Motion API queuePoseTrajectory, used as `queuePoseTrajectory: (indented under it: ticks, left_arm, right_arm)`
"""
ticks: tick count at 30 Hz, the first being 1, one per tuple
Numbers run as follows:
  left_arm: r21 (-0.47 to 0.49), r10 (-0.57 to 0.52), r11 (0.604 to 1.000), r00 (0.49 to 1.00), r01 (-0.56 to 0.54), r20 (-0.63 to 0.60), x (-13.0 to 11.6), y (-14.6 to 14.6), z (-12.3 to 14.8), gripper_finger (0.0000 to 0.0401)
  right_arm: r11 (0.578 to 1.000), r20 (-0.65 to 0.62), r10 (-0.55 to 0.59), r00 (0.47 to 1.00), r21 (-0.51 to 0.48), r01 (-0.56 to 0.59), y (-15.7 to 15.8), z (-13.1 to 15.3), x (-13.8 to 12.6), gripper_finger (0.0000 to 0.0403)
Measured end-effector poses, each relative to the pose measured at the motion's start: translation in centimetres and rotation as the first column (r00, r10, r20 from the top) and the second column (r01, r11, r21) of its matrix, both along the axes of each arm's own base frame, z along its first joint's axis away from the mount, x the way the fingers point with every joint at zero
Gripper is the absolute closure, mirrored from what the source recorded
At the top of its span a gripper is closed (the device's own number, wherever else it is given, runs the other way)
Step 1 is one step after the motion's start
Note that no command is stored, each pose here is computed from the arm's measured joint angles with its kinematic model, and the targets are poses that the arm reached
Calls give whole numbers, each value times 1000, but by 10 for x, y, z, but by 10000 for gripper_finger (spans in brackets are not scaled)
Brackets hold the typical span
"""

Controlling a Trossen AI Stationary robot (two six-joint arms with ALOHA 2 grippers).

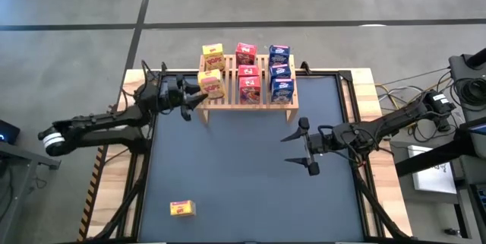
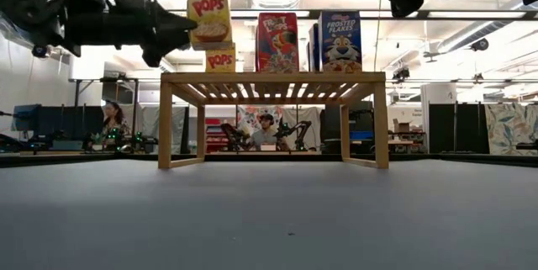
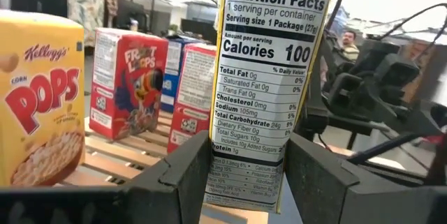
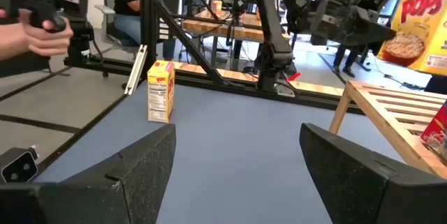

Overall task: Stack cereal on shelf
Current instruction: Put the right yellow cereal box on the shelf aligned with the other yellow cereal box

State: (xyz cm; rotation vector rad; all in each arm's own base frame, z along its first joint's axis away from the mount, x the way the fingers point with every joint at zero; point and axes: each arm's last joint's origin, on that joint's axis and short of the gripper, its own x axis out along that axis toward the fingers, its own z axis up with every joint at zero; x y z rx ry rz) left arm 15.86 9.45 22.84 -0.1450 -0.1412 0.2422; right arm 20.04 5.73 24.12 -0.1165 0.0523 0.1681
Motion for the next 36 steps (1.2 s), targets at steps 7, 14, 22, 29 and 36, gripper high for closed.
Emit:
queuePoseTrajectory:
  ticks: [7, 14, 22, 29, 36]
  left_arm:
    - [-5, -106, 994, 994, 106, -40, -4, 12, -5, 244]
    - [-45, -151, 988, 985, 148, -81, 2, 29, -3, 244]
    - [-26, -233, 973, 967, 231, -103, 11, 50, 6, 244]
    - [5, -173, 984, 976, 176, -132, 5, 63, 1, 244]
    - [-32, -137, 990, 978, 134, -158, -3, 75, -10, 244]
  right_arm:
    - [1000, -5, 0, 1000, -7, 0, 0, -2, 0, 109]
    - [1000, -2, 1, 1000, -14, -1, 0, -2, -1, 112]
    - [1000, -8, 0, 1000, -4, 0, 0, -3, -1, 112]
    - [1000, -8, 0, 1000, -4, 0, 0, -3, -1, 115]
    - [1000, -7, -1, 1000, -4, 1, 0, -3, -1, 115]
